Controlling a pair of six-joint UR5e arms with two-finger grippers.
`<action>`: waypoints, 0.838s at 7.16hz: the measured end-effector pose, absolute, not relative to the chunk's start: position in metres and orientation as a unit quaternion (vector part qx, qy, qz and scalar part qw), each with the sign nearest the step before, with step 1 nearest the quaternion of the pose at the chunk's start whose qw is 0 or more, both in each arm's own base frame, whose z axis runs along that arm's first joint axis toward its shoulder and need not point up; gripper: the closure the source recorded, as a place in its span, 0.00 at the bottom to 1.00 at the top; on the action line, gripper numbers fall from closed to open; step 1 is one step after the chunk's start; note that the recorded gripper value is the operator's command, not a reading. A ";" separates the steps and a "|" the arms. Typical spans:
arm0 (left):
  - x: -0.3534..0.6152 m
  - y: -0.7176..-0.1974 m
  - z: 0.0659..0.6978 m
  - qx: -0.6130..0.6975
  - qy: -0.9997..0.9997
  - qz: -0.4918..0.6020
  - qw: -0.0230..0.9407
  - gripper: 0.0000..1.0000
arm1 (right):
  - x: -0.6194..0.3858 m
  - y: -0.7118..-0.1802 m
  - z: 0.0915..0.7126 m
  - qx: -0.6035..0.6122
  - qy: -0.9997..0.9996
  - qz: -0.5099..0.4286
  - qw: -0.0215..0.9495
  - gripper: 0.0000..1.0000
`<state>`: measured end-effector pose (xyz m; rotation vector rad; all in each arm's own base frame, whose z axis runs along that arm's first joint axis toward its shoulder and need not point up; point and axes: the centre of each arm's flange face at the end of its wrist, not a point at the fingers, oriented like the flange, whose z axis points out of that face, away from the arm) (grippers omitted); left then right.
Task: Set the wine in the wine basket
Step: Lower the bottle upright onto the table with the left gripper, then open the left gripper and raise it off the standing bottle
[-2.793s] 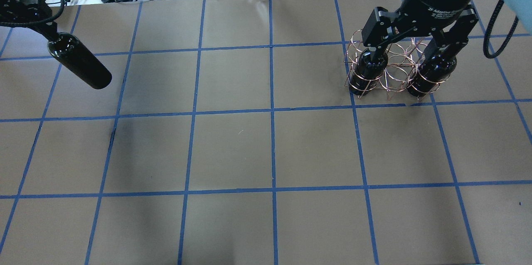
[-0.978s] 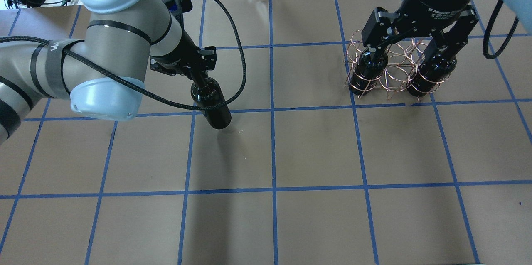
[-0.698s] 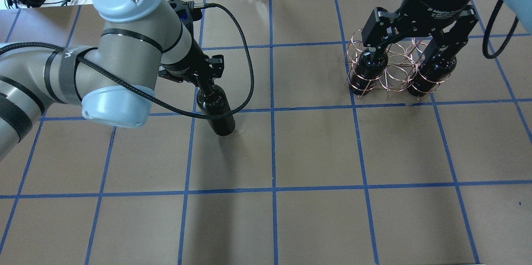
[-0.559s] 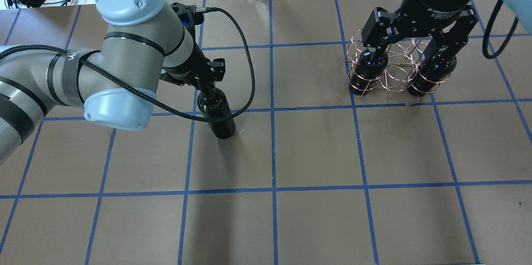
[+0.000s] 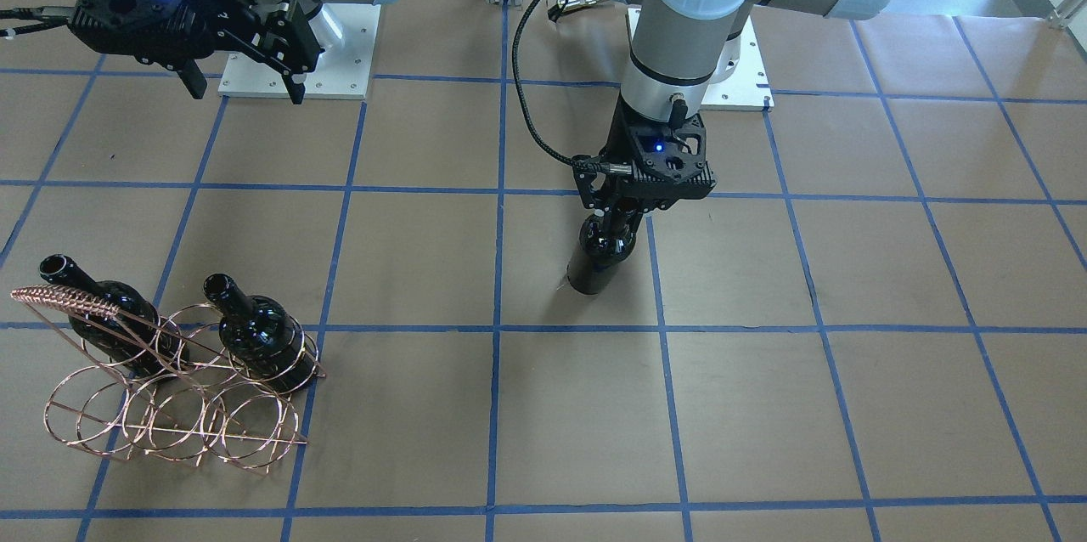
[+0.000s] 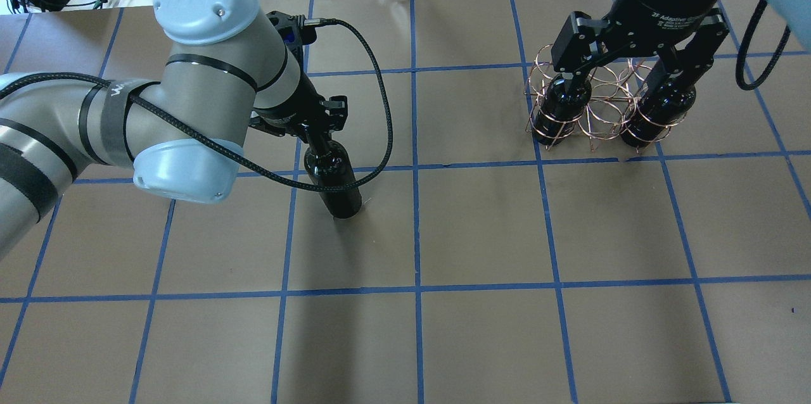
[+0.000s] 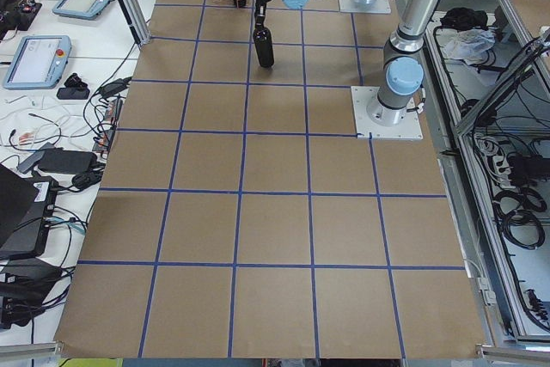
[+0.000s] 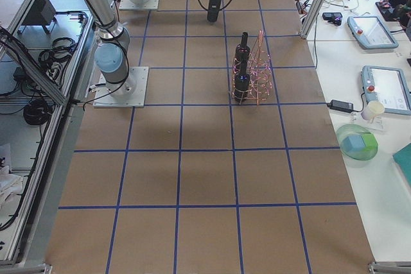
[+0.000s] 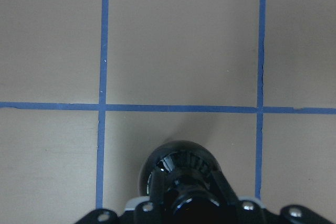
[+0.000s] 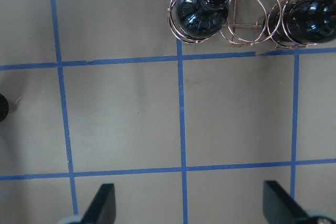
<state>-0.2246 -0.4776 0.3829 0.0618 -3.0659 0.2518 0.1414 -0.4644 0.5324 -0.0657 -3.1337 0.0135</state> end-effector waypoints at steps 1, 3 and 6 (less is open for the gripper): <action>-0.225 -0.476 0.381 0.020 -0.997 0.071 0.031 0.55 | 0.141 -0.464 0.532 -0.021 -1.000 0.004 0.004 0.00; -0.225 -0.472 0.377 0.020 -0.998 0.052 0.029 0.23 | 0.142 -0.464 0.532 -0.021 -1.000 0.004 0.004 0.00; -0.225 -0.469 0.386 0.022 -0.998 0.042 0.029 0.00 | 0.142 -0.464 0.533 -0.020 -1.000 0.005 0.003 0.00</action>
